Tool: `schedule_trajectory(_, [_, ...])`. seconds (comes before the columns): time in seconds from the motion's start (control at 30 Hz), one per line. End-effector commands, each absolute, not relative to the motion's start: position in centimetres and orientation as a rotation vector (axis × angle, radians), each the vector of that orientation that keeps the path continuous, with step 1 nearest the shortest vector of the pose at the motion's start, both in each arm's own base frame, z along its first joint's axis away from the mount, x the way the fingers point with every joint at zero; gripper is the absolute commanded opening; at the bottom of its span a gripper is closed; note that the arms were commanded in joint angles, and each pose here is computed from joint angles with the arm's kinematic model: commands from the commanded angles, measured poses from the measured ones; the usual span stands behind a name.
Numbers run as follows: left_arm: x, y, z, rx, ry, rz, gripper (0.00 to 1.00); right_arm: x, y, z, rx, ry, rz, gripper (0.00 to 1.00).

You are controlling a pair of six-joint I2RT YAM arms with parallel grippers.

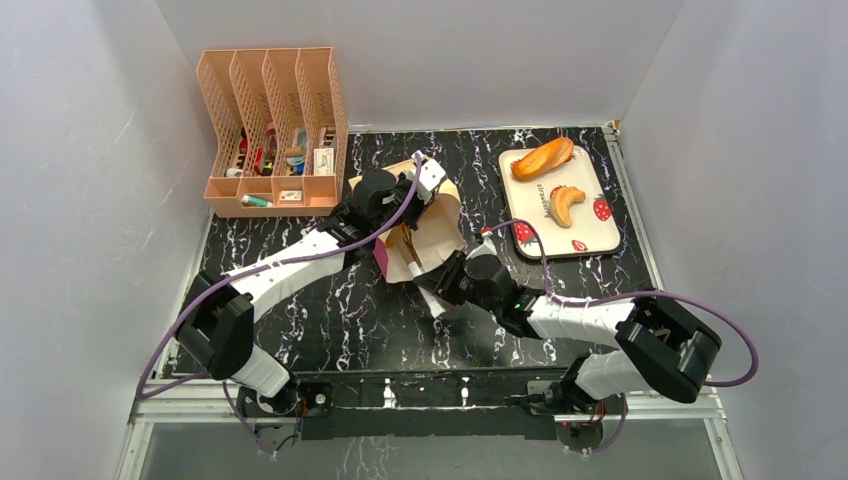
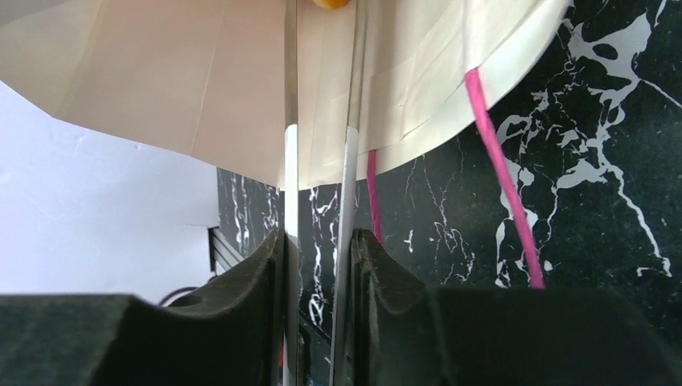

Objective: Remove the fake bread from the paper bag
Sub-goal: Take out the fake bread from the paper bag.

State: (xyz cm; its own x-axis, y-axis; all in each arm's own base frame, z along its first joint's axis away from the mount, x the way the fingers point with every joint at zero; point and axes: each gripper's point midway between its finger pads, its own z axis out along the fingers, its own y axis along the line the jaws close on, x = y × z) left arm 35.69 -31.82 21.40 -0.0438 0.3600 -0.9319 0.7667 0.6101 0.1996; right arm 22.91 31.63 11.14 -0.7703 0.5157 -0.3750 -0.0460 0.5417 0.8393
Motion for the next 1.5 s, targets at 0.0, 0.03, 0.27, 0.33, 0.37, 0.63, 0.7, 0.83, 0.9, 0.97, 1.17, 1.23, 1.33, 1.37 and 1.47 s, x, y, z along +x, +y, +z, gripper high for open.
schedule_trajectory(0.0, [35.5, -32.8, 24.1, 0.928, 1.566, -0.461, 0.00, 24.5, 32.2, 15.7, 0.383, 2.014, 1.294, 0.12])
schedule_trajectory(0.03, [35.6, -32.7, 24.1, 0.921, 1.570, -0.452, 0.00, 24.4, 32.1, 15.7, 0.384, 2.015, 1.291, 0.08])
schedule_trajectory(0.27, [37.3, -31.9, 23.7, 0.845, 1.602, -0.370, 0.00, 23.6, 30.9, 17.1, 0.397, 1.997, 1.302, 0.00])
schedule_trajectory(0.33, [37.7, -31.6, 23.6, 0.823, 1.609, -0.343, 0.00, 23.4, 30.7, 17.3, 0.397, 1.996, 1.309, 0.00])
schedule_trajectory(0.37, [38.0, -31.4, 23.7, 0.808, 1.611, -0.328, 0.00, 23.2, 30.6, 17.2, 0.398, 1.998, 1.309, 0.00])
schedule_trajectory(0.63, [39.7, -30.2, 23.0, 0.732, 1.650, -0.223, 0.00, 21.9, 29.4, 17.7, 0.404, 2.001, 1.329, 0.00])
schedule_trajectory(0.7, [40.0, -30.0, 23.0, 0.715, 1.652, -0.208, 0.00, 21.6, 29.0, 17.7, 0.410, 2.001, 1.328, 0.00])
schedule_trajectory(0.83, [40.5, -29.6, 23.2, 0.683, 1.657, -0.177, 0.00, 21.0, 28.1, 17.4, 0.416, 2.006, 1.318, 0.00])
schedule_trajectory(0.9, [40.7, -29.3, 23.3, 0.664, 1.657, -0.163, 0.00, 20.7, 27.9, 17.2, 0.415, 2.011, 1.320, 0.00])
schedule_trajectory(0.97, [41.0, -29.0, 23.5, 0.638, 1.659, -0.143, 0.00, 20.4, 27.8, 17.2, 0.413, 2.017, 1.329, 0.00])
schedule_trajectory(1.17, [42.0, -28.8, 23.7, 0.597, 1.678, -0.100, 0.00, 19.4, 27.4, 17.1, 0.391, 2.045, 1.334, 0.00])
schedule_trajectory(1.23, [42.4, -28.9, 23.8, 0.589, 1.684, -0.091, 0.00, 19.2, 27.1, 17.2, 0.390, 2.046, 1.332, 0.00])
schedule_trajectory(1.33, [42.7, -29.1, 23.4, 0.592, 1.695, -0.086, 0.00, 18.8, 26.6, 17.8, 0.386, 2.033, 1.343, 0.00])
schedule_trajectory(1.37, [42.8, -29.2, 23.2, 0.592, 1.700, -0.081, 0.00, 18.7, 26.5, 18.0, 0.383, 2.031, 1.342, 0.00])
schedule_trajectory(1.47, [43.2, -29.3, 22.7, 0.594, 1.711, -0.070, 0.00, 18.3, 26.0, 18.6, 0.375, 2.028, 1.340, 0.00])
